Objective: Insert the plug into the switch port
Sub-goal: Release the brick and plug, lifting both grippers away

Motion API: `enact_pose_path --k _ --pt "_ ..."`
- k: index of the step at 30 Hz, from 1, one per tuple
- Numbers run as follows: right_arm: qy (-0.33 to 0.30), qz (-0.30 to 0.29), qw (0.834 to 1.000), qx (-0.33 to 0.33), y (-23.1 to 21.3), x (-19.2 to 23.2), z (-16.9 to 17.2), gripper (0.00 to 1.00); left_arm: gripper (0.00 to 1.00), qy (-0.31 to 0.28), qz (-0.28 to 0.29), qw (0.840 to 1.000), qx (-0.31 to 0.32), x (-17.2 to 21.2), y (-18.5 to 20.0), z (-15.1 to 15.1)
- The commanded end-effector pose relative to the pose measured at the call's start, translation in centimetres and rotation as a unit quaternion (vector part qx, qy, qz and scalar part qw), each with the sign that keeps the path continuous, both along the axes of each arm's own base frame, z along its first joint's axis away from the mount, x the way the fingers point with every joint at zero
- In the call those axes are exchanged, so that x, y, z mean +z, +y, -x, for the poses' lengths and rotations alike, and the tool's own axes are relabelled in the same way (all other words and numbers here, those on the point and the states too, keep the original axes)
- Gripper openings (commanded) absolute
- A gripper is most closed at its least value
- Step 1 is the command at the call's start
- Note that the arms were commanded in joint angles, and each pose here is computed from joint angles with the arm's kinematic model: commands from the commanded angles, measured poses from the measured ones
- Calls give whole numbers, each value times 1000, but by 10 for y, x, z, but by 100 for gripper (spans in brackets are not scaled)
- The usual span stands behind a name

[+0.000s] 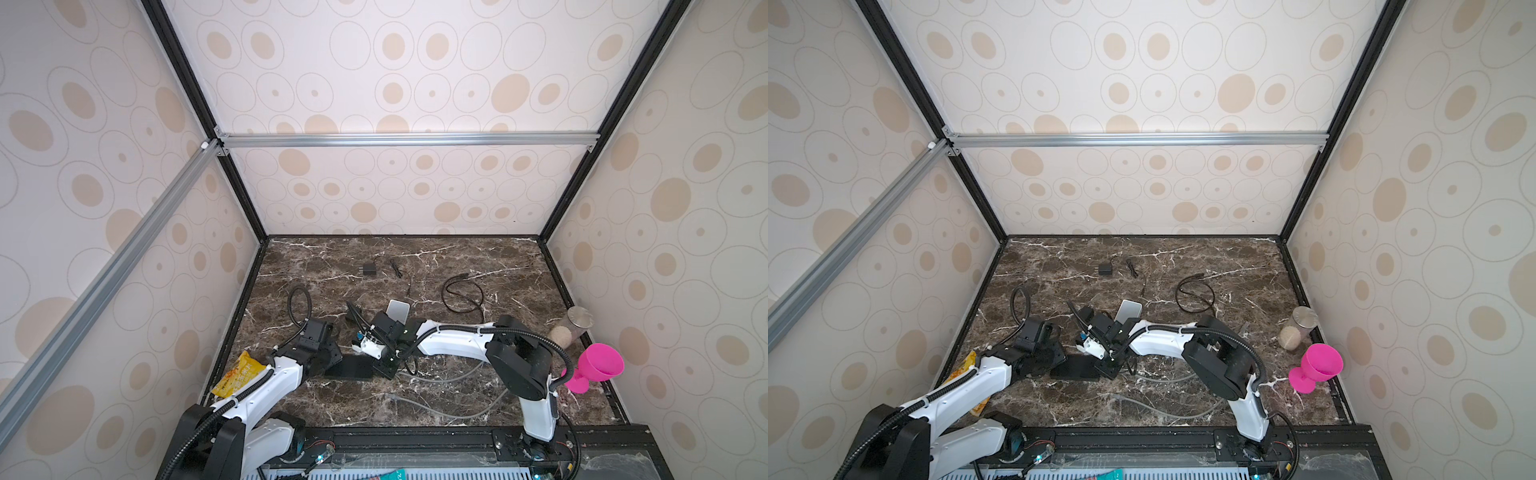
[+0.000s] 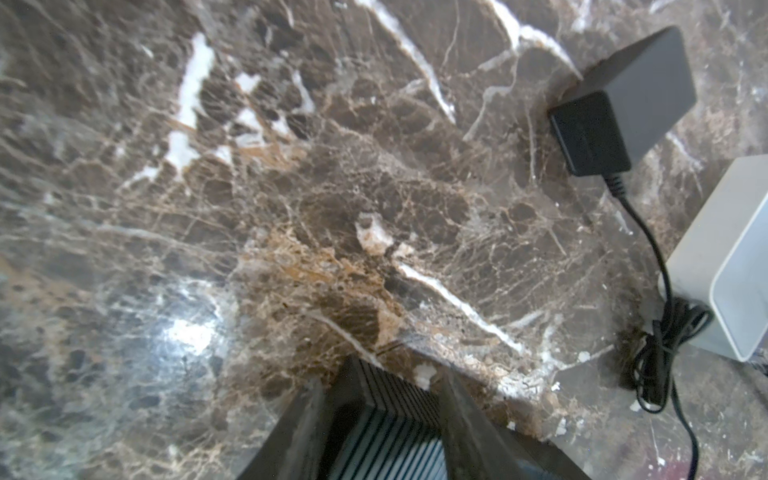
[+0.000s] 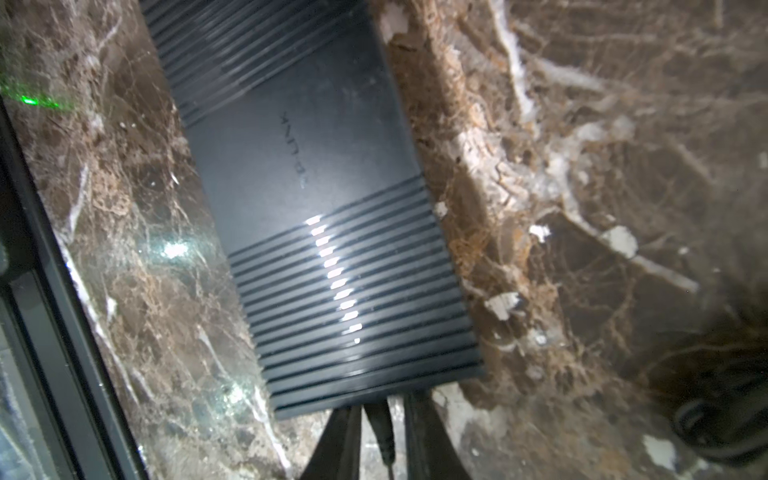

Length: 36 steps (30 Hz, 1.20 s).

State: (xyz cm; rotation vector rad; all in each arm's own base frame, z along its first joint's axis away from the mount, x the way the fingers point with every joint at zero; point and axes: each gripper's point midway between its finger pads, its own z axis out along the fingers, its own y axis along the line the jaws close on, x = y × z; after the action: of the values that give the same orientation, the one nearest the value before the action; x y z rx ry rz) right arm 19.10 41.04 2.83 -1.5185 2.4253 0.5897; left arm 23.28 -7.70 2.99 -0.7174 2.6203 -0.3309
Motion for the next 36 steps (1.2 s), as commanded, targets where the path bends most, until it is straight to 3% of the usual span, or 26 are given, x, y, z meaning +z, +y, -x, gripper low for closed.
enact_pose_path --k 1,12,19,22,24,26,29,34,36 --pt "-74 -122 990 5 53 52 -29 23 52 21 53 997 -53 21 -33 3" --pt "-127 -83 987 -47 -14 87 -63 39 62 -62 -54 993 -88 116 -4 -46" --pt "-132 -100 984 -66 -24 117 -85 47 62 -76 -22 991 -107 126 -13 -40" --pt "-110 -109 982 -112 -11 120 -104 54 63 -127 8 983 -129 150 -21 -33" --pt "-56 -121 980 -145 4 120 -110 57 67 -183 32 971 -152 177 -28 -27" --pt "-3 -137 970 -201 21 117 -120 62 76 -245 51 953 -168 207 -32 -18" --pt "63 -140 944 -293 40 105 -136 66 78 -302 41 937 -174 232 -25 -6" --pt "113 -93 904 -402 60 90 -159 70 78 -336 13 924 -183 240 -17 5" --pt "118 -83 896 -420 65 86 -169 70 83 -327 4 931 -163 229 -10 4"
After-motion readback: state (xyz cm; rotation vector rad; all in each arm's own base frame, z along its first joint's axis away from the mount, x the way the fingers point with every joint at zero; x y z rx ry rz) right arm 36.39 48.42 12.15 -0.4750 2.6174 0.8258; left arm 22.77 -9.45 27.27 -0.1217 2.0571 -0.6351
